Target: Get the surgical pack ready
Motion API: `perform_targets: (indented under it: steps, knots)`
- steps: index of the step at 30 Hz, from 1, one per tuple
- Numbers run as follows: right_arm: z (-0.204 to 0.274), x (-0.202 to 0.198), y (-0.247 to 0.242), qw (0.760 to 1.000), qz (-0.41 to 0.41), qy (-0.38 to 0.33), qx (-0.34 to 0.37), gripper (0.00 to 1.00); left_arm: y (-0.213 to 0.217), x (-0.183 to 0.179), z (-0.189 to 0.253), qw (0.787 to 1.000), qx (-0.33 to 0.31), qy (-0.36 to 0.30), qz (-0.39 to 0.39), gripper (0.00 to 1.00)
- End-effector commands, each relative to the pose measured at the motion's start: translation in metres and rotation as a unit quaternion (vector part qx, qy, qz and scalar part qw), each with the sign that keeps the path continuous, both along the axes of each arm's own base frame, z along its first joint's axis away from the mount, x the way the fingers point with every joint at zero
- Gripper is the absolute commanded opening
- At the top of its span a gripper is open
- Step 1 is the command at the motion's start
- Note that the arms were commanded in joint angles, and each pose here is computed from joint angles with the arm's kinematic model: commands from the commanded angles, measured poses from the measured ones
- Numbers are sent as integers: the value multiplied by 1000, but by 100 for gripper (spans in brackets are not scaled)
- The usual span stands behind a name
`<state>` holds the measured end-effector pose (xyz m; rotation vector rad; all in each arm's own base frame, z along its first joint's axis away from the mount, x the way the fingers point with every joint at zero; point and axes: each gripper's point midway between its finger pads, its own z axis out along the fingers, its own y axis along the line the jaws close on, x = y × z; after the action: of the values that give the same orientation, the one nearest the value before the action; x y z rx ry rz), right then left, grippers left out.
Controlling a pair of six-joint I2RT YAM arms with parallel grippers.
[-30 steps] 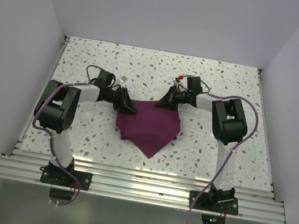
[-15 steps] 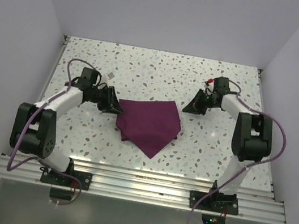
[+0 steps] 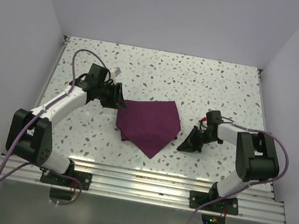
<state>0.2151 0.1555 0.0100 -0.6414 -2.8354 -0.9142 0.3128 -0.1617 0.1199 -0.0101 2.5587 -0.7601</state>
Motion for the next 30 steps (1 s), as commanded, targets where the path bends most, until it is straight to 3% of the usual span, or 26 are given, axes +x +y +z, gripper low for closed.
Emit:
perform_targets:
  steps: [1,5,10,17,20,22,24,27,30]
  knots:
    - [2,13,25,998,-24,-21,46,11,3,16,32,997,38,-62,23,50]
    - [3,30,58,995,-31,-36,90,11,4,16,39,995,61,-77,35,51]
    - [-5,66,71,993,-60,-38,89,11,-6,9,44,992,82,-98,18,54]
    - [10,163,95,993,-35,-84,74,14,-32,2,32,982,153,-109,-22,59]
    - [12,183,92,995,-23,-78,56,24,-55,4,28,977,173,-114,-45,60]
    - [15,188,74,995,-27,-90,35,40,-63,5,13,976,190,-95,-56,61]
    - [16,177,50,995,-22,-96,-3,56,-77,7,15,972,204,-93,-67,61]
    - [12,154,15,995,-6,-89,-40,69,-95,6,5,965,239,-75,-81,62]
    - [12,130,-6,995,4,-87,-52,76,-102,-1,-10,955,281,-45,-82,62]
